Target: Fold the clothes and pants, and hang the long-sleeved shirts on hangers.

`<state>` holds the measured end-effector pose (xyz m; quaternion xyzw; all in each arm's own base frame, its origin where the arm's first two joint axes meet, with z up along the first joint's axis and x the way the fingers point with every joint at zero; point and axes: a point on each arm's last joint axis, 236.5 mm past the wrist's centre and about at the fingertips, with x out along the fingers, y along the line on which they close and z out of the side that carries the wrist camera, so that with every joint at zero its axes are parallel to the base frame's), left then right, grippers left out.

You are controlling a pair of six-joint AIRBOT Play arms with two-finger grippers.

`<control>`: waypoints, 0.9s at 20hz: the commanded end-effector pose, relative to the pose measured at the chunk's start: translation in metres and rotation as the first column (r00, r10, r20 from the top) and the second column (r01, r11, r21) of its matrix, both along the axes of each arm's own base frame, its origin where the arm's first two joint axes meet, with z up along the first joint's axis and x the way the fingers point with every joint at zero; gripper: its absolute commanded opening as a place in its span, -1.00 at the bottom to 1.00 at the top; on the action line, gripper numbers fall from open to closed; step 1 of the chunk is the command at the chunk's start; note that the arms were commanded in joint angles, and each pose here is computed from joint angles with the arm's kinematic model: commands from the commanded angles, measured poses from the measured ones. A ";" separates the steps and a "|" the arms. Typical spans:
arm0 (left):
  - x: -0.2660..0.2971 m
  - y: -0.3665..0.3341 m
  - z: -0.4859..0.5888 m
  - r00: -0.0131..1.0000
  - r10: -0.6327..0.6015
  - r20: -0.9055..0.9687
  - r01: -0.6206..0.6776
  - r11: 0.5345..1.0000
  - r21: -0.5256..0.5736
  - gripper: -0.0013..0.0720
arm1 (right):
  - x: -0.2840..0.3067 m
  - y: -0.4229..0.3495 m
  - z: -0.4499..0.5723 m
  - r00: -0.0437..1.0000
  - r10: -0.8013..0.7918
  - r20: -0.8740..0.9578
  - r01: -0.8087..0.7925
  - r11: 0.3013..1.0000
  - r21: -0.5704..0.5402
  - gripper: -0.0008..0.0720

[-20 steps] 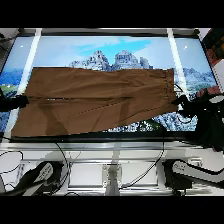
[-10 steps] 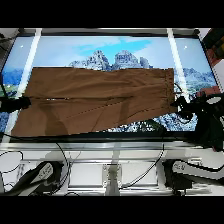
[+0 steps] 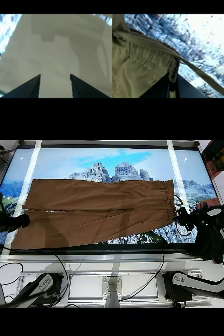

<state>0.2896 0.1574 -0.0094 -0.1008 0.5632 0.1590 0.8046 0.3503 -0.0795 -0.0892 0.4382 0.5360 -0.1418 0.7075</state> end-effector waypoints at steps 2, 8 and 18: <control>-0.056 0.008 -0.011 0.979 0.144 -0.143 -0.163 0.978 -0.132 0.24 | 0.000 0.002 0.020 0.995 0.084 0.058 -0.081 0.995 -0.052 -0.89; -0.114 0.042 -0.022 0.915 0.364 -0.173 -0.397 0.888 -0.232 0.24 | -0.002 0.006 0.029 0.993 0.099 0.065 -0.096 0.994 -0.049 -0.89; -0.099 0.060 -0.067 0.837 0.547 0.023 -0.505 0.788 -0.352 0.95 | -0.001 0.004 0.029 0.993 0.096 0.068 -0.092 0.994 -0.054 -0.89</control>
